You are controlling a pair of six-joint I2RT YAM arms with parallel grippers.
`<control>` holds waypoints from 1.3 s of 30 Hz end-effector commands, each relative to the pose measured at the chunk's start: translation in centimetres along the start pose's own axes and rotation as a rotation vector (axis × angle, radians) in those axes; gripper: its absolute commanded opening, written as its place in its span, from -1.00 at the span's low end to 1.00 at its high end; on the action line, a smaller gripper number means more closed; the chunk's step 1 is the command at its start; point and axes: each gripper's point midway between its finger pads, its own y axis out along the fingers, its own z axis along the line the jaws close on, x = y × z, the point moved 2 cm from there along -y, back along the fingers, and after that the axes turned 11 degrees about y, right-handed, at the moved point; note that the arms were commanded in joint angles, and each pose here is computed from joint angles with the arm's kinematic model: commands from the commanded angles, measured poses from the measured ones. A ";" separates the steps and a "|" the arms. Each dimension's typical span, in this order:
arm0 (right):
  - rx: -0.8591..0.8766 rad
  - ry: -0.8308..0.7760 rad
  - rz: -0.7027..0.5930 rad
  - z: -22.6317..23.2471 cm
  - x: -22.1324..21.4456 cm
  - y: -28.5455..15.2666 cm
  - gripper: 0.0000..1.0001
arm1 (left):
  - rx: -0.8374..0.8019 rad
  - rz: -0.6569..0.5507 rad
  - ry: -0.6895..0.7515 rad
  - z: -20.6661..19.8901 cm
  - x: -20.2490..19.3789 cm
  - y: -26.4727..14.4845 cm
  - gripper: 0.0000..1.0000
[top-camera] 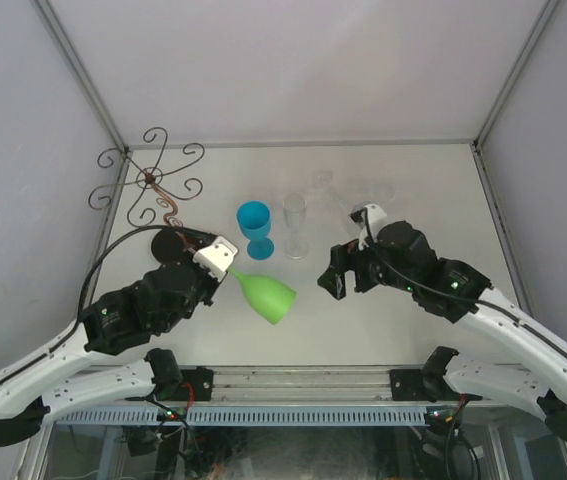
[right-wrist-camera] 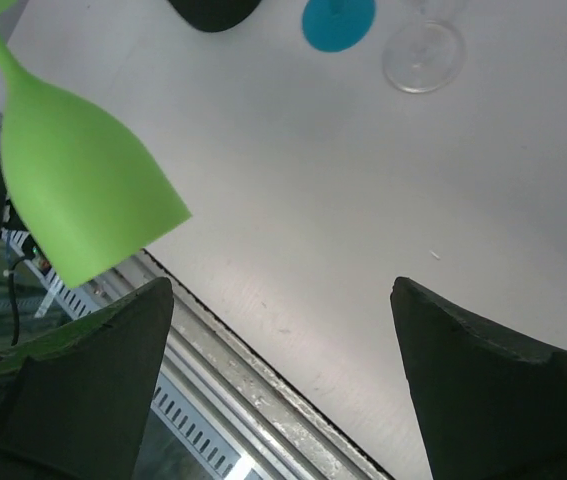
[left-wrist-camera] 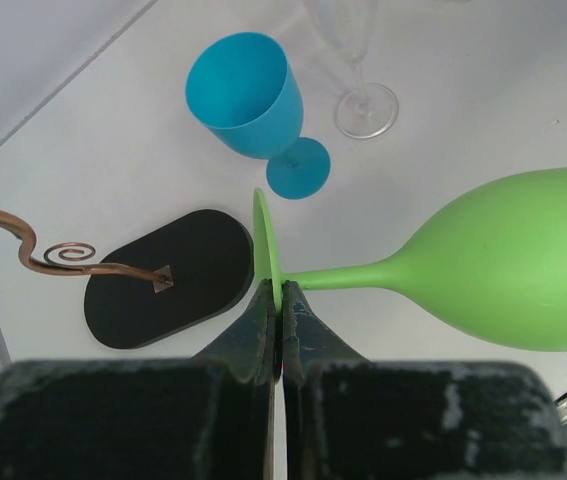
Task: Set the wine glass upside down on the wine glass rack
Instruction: Turn the wine glass upside down at the wine rack.
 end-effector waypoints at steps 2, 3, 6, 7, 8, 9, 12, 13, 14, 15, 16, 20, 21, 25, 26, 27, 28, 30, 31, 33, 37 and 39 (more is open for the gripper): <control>0.145 -0.077 -0.040 5.2 2.2 1.3 0.77 | -0.014 -0.062 -0.006 0.3 2.3 -0.2 -1.00; 0.153 -0.085 -0.041 5.8 2.3 1.7 0.77 | -0.021 -0.060 -0.003 0.2 2.3 -0.1 -0.99; 0.206 -0.091 -0.045 7.6 2.7 2.6 0.71 | -0.032 -0.057 -0.003 -0.1 2.3 0.1 -1.00; 0.216 -0.090 -0.035 8.0 2.7 3.0 0.82 | -0.034 -0.057 -0.003 -0.2 2.3 0.1 -0.99; 0.226 -0.090 -0.031 8.4 2.8 3.3 0.88 | -0.034 -0.053 -0.003 -0.2 2.2 0.2 -1.00; 0.231 -0.088 -0.022 8.7 2.8 3.5 0.91 | -0.033 -0.049 -0.002 -0.3 2.2 0.2 -1.00; 0.187 -0.068 -0.022 8.4 3.2 4.3 0.96 | -0.030 -0.049 -0.005 -0.2 2.1 0.3 -1.00; 0.146 -0.048 -0.027 7.9 3.4 4.6 0.98 | -0.029 -0.049 -0.008 -0.2 2.1 0.3 -1.00; 0.099 -0.029 -0.030 7.3 3.5 4.7 0.99 | -0.022 -0.048 -0.013 -0.1 2.1 0.2 -0.99; 0.061 -0.016 -0.031 6.6 3.6 4.7 1.00 | -0.015 -0.051 -0.022 0.0 2.2 0.1 -1.00; 0.021 -0.003 -0.035 5.9 3.7 4.8 1.00 | -0.004 -0.050 -0.034 0.2 2.2 0.1 -1.00; -0.116 0.038 -0.053 3.3 3.7 4.3 1.00 | 0.030 -0.025 -0.077 0.6 2.4 0.1 -0.99; -0.128 0.049 -0.050 2.9 3.7 4.1 1.00 | 0.026 -0.013 -0.079 0.5 2.4 0.2 -1.00; -0.121 0.154 0.017 1.5 3.5 3.6 1.00 | 0.021 0.021 -0.115 0.2 2.6 0.5 -1.00; -0.099 0.179 0.043 1.3 3.5 3.5 1.00 | 0.040 0.032 -0.140 0.4 2.7 0.6 -0.99; -0.056 0.199 0.077 1.4 3.3 3.3 1.00 | 0.075 0.046 -0.163 0.8 2.7 0.6 -0.99; -0.038 0.215 0.082 1.2 3.5 3.2 1.00 | 0.098 0.058 -0.183 1.1 2.6 0.5 -0.99; -0.025 0.225 0.065 0.5 3.7 3.1 1.00 | 0.116 0.069 -0.202 1.2 2.5 0.5 -1.00; -0.019 0.222 0.049 0.3 3.8 3.0 1.00 | 0.118 0.067 -0.205 1.3 2.4 0.5 -1.00; -0.007 0.197 0.016 0.1 3.9 2.7 1.00 | 0.114 0.049 -0.207 1.1 2.2 0.5 -1.00; -0.019 0.174 -0.026 -0.4 4.2 2.3 1.00 | 0.090 0.023 -0.195 0.9 2.0 0.3 -0.99; -0.016 0.172 -0.021 -0.4 4.1 2.3 1.00 | 0.082 0.032 -0.180 0.7 1.8 0.5 -1.00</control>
